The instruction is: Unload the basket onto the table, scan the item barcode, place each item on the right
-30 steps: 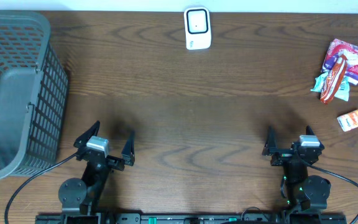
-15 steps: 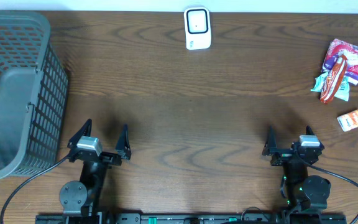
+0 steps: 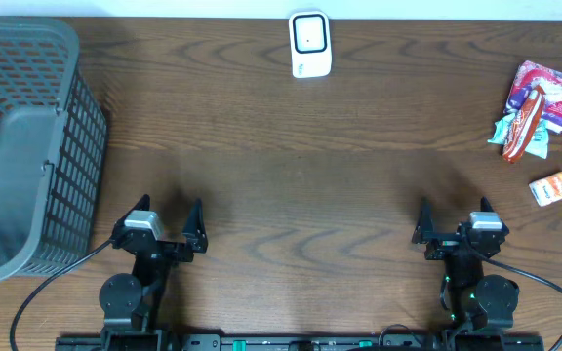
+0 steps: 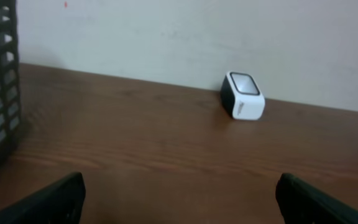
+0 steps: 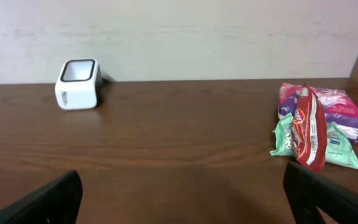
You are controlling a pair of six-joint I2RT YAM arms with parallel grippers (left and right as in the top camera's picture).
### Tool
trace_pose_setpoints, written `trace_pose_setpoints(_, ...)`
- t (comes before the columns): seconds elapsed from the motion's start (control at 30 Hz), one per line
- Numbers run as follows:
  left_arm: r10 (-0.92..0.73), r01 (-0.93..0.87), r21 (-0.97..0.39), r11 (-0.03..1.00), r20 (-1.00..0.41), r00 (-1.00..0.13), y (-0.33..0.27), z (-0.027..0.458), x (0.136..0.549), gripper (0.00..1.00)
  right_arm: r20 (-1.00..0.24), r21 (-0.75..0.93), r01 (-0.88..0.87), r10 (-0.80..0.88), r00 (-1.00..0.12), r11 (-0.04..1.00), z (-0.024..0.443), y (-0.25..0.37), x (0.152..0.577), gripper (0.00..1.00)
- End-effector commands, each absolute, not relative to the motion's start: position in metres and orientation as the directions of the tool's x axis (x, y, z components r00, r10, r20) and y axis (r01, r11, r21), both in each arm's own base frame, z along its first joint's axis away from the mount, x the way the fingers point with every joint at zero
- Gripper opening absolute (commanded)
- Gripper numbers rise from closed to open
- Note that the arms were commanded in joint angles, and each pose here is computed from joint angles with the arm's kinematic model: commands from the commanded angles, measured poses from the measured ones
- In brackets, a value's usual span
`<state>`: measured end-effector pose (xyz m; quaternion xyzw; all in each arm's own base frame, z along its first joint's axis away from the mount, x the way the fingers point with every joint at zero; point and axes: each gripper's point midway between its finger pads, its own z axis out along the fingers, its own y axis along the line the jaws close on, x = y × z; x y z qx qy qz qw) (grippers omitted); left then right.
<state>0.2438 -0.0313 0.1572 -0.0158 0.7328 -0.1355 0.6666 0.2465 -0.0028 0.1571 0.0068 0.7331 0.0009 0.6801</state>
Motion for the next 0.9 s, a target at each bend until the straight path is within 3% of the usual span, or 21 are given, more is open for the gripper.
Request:
trace_pose_setpoints(0.0,-0.214,0.133,-0.237,0.962,-0.962,-0.168,-0.029,0.142,0.242,0.97,-0.997,-0.004,0.011,-0.003,-0.076,1.000,0.156,-0.004,0.246,0.99)
trace_pose_setpoints(0.4,-0.032,0.166,-0.056,0.985,-0.989,-0.144,-0.030,0.141,0.242,0.97,-0.997,-0.004,0.011,-0.003,-0.076,1.000,0.156,-0.004,0.246,0.99)
trace_pose_setpoints(0.87,-0.025,0.102,-0.041,0.994,-0.989,-0.149,-0.019,0.139,0.243,0.97,-0.997,-0.004,0.011,-0.003,-0.076,1.000,0.156,-0.004,0.246,0.99)
